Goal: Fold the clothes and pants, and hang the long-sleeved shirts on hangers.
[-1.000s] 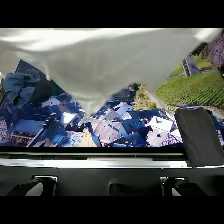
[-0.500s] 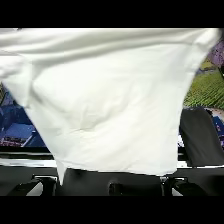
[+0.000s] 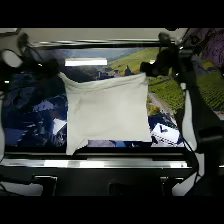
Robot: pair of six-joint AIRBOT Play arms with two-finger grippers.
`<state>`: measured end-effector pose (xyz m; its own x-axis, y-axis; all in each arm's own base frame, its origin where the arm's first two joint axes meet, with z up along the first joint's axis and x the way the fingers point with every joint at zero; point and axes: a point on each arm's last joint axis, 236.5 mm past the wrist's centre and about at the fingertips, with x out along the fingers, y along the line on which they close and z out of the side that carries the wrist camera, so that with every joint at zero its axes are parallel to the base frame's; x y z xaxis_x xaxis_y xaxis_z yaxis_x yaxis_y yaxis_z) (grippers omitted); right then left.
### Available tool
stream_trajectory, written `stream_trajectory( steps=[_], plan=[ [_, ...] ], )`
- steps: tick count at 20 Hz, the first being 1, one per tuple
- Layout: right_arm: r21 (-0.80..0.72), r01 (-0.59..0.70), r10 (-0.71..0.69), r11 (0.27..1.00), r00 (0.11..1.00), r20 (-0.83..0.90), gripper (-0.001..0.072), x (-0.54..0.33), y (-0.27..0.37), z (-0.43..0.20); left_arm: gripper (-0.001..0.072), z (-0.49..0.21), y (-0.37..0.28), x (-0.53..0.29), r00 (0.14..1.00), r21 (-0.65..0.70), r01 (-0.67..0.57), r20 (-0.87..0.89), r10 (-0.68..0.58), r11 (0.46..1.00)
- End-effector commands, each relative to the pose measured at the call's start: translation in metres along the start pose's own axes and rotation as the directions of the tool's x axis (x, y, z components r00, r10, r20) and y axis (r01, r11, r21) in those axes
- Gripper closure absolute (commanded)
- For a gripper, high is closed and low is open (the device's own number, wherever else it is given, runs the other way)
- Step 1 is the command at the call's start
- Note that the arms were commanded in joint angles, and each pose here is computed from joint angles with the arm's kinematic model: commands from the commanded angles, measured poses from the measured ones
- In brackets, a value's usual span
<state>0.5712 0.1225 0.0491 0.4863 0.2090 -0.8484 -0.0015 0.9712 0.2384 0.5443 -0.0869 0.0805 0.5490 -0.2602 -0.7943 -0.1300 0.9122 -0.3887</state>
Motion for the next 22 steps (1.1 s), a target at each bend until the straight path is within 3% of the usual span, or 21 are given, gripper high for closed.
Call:
stream_trajectory(
  steps=[1, 4, 6, 7, 9, 15, 18, 19, 22],
  plan=[
    [0.089, -0.064, 0.077, 0.994, 0.986, -0.150, 0.0660, 0.085, 0.004, -0.044, 0.0687, -0.055, 0.010, 0.097, 0.985, -0.032, -0.018, -0.172, 0.012, 0.999],
    [0.107, -0.089, 0.109, 0.990, 0.975, -0.192, 0.0614, 0.096, 0.009, -0.057, 0.0673, -0.071, 0.006, 0.111, 0.973, -0.087, 0.011, -0.231, -0.031, 0.996],
    [0.074, -0.099, 0.113, 0.992, 0.970, -0.215, 0.0501, 0.083, 0.012, -0.060, 0.0375, -0.064, 0.009, 0.097, 0.971, -0.080, 0.034, -0.235, -0.052, 0.996],
    [0.002, -0.116, 0.114, 0.993, 0.966, -0.231, 0.0487, 0.070, 0.014, -0.061, 0.0307, -0.058, 0.014, 0.083, 0.967, -0.055, 0.051, -0.247, -0.063, 0.997],
    [-0.068, -0.152, 0.132, 0.986, 0.961, -0.245, 0.0350, 0.034, 0.016, -0.058, 0.0303, -0.045, 0.036, 0.045, 0.962, -0.035, 0.052, -0.265, -0.059, 0.998],
    [-0.015, -0.209, 0.206, 0.978, 0.971, -0.123, 0.0281, -0.087, -0.046, -0.040, 0.0303, -0.033, 0.103, -0.072, 0.971, -0.004, 0.008, -0.238, -0.009, 1.000],
    [0.140, -0.216, 0.241, 0.966, 0.949, -0.201, 0.0272, -0.101, -0.096, -0.118, 0.0303, -0.076, 0.128, -0.092, 0.969, -0.117, -0.002, -0.245, -0.027, 0.993],
    [0.185, -0.203, 0.245, 0.962, 0.938, -0.246, 0.0237, -0.099, -0.107, -0.152, 0.0303, -0.096, 0.135, -0.094, 0.968, -0.155, -0.006, -0.249, -0.033, 0.988],
    [0.287, -0.183, 0.288, 0.940, 0.878, -0.383, 0.0233, -0.088, -0.110, -0.245, 0.0304, -0.157, 0.147, -0.090, 0.961, -0.222, -0.036, -0.275, -0.027, 0.974]
  ],
)
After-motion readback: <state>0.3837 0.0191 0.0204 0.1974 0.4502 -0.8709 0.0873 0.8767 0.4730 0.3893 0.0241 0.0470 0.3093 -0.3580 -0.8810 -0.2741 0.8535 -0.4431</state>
